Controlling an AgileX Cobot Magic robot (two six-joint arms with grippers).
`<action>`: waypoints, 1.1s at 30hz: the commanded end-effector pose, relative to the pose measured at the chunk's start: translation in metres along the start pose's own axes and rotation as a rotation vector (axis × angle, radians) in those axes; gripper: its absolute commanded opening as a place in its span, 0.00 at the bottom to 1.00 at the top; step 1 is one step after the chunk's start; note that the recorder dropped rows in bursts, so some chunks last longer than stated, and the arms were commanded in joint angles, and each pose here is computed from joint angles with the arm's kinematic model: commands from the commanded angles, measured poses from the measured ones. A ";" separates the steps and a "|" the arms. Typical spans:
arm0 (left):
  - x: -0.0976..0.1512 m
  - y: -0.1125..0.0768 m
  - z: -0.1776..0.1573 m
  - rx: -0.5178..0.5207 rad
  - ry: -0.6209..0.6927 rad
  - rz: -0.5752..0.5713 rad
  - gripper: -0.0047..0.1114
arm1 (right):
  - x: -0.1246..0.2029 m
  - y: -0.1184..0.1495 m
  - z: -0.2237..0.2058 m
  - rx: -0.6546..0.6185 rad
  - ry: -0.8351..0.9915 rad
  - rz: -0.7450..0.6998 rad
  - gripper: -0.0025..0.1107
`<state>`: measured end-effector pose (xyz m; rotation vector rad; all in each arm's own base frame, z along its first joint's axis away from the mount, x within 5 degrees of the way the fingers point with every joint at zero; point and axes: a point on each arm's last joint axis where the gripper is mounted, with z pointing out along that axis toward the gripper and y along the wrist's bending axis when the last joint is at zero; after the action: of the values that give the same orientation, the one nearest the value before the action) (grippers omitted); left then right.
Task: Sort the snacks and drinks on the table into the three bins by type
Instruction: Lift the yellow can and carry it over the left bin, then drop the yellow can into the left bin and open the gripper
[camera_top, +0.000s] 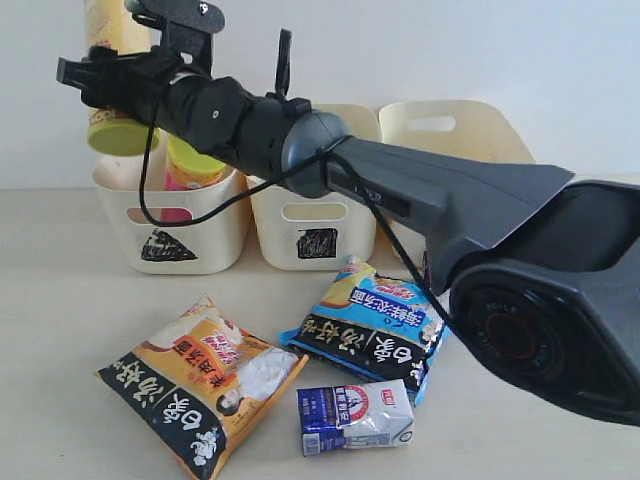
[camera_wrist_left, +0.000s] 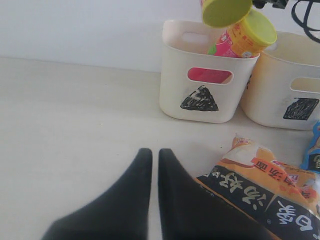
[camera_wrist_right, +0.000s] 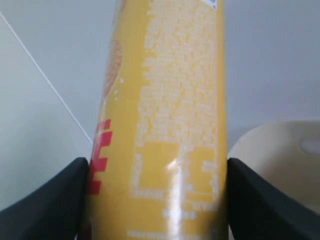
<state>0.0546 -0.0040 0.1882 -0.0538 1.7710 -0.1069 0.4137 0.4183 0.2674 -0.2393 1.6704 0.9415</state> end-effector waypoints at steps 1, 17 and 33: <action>0.001 0.000 0.000 0.003 0.001 0.009 0.07 | 0.000 -0.005 0.002 0.007 -0.006 0.009 0.39; 0.001 0.000 0.000 0.003 0.001 0.009 0.07 | -0.013 -0.008 -0.001 0.016 -0.046 -0.024 0.71; 0.001 0.000 0.000 0.003 0.001 0.009 0.07 | -0.081 -0.025 -0.053 -0.146 0.433 -0.135 0.02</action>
<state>0.0546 -0.0040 0.1882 -0.0538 1.7710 -0.1069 0.4245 0.3537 0.3157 -0.5859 1.9024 0.9527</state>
